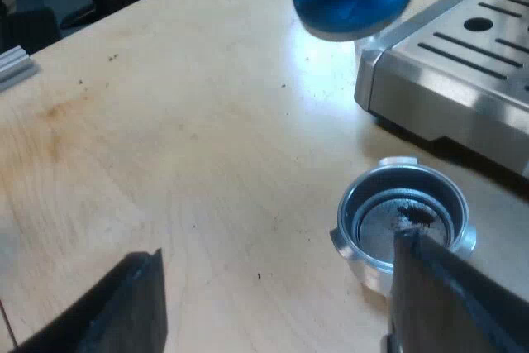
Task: Grind coffee beans and then tamp
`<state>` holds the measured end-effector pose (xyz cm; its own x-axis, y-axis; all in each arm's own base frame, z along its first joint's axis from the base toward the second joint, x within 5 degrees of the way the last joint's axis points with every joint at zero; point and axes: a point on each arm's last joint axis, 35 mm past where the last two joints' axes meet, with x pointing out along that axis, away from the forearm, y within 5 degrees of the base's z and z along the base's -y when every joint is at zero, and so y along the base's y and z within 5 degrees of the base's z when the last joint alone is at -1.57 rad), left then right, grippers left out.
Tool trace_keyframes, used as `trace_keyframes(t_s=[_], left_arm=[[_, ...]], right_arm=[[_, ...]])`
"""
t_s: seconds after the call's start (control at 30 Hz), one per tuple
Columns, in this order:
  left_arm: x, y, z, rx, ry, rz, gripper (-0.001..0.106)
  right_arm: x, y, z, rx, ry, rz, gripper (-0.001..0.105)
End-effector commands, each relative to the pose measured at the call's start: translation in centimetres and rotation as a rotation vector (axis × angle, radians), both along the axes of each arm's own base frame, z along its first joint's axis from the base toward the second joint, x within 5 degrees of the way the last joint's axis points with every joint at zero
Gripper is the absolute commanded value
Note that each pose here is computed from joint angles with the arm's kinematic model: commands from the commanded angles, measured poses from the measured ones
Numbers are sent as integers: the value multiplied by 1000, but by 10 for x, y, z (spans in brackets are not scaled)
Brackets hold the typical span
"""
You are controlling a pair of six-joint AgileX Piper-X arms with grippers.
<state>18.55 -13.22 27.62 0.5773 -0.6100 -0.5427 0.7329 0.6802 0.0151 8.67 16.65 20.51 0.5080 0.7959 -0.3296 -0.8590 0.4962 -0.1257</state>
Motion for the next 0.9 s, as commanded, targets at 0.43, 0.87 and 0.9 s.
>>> trace_keyframes(t_s=[0.43, 0.87, 0.9], left_arm=[[6, 34, -47, 34, 120, 127, 9], [11, 30, -105, 15, 196, 134, 9], [12, 30, -107, 11, 202, 138, 9]], right_arm=[[1, 2, 7, 11, -53, 21, 60], [1, 1, 6, -2, -46, 21, 60], [1, 1, 6, -2, -46, 21, 60]])
